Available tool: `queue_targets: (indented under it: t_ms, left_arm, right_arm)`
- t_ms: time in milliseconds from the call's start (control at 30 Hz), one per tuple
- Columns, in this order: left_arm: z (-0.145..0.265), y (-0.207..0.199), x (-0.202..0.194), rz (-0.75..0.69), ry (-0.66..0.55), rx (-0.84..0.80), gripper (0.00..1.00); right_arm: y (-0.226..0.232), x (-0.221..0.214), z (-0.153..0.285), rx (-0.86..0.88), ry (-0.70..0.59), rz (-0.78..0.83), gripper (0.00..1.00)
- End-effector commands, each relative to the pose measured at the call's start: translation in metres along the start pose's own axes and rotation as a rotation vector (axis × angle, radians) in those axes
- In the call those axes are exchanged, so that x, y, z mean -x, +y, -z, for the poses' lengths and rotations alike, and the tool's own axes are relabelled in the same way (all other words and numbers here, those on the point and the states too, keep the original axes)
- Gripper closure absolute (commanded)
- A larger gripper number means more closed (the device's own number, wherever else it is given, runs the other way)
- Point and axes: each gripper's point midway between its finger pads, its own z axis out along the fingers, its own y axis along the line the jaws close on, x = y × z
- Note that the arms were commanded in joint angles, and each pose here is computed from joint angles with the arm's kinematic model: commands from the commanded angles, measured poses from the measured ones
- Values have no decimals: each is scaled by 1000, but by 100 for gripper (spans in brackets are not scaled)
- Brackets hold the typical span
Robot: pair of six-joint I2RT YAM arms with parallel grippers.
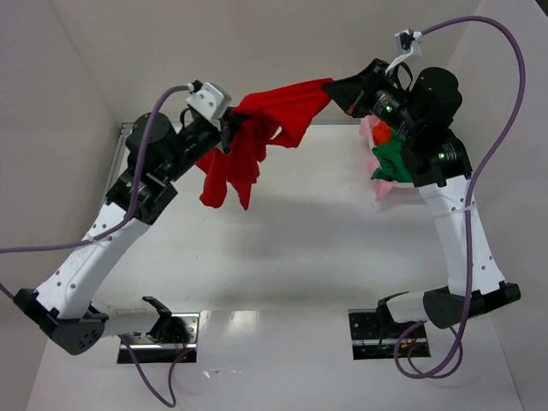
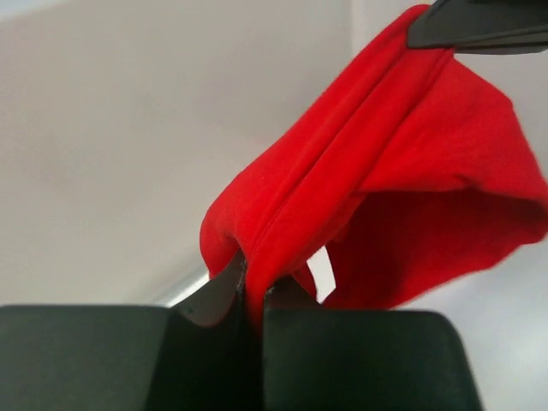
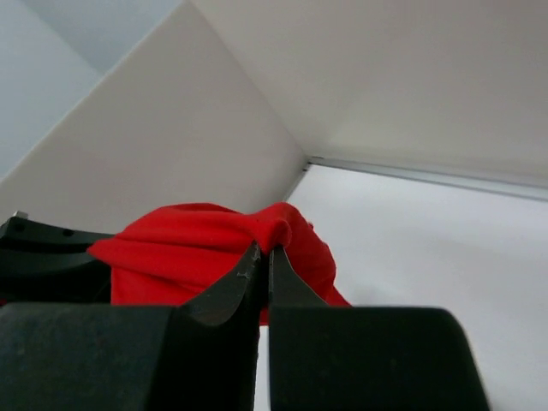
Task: Fold and stack the t-shirts
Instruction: Move the tshirt to the center of the board
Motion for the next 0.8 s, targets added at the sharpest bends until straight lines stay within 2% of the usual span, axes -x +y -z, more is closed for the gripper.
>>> queue_targets:
  t_ms: [0,67,167,300,400,500,567,667,767]
  left_arm:
    - [46,58,66,-90,-128,287,99]
    - [52,65,70,-100,-132,317,94]
    - [48,58,43,-83,-77,288,87]
    - [40,45,19,-20,-39,233,87]
    - [30,17,-6,24,11,85,79]
    - [27,-4,-36,71,68,-9,80]
    - [29,-16,-67,101,148,-60,78]
    - [38,-40,-89,147,208,-169,77]
    - [49,-64,-115,200,257,-276,66]
  right_arm:
    - [5,77,12,-45,-260,113,100]
    - [9,78,12,-30,-264,118,100]
    - [8,77,9,-20,-258,110,100]
    - [13,70,7,17,-232,105,100]
    - [15,69,7,25,-227,106,100]
    - [18,75,11,17,-240,121,100]
    - [11,73,7,-2,-232,123,100]
    - [9,74,7,-14,-240,122,100]
    - [4,67,3,-13,-225,119,100]
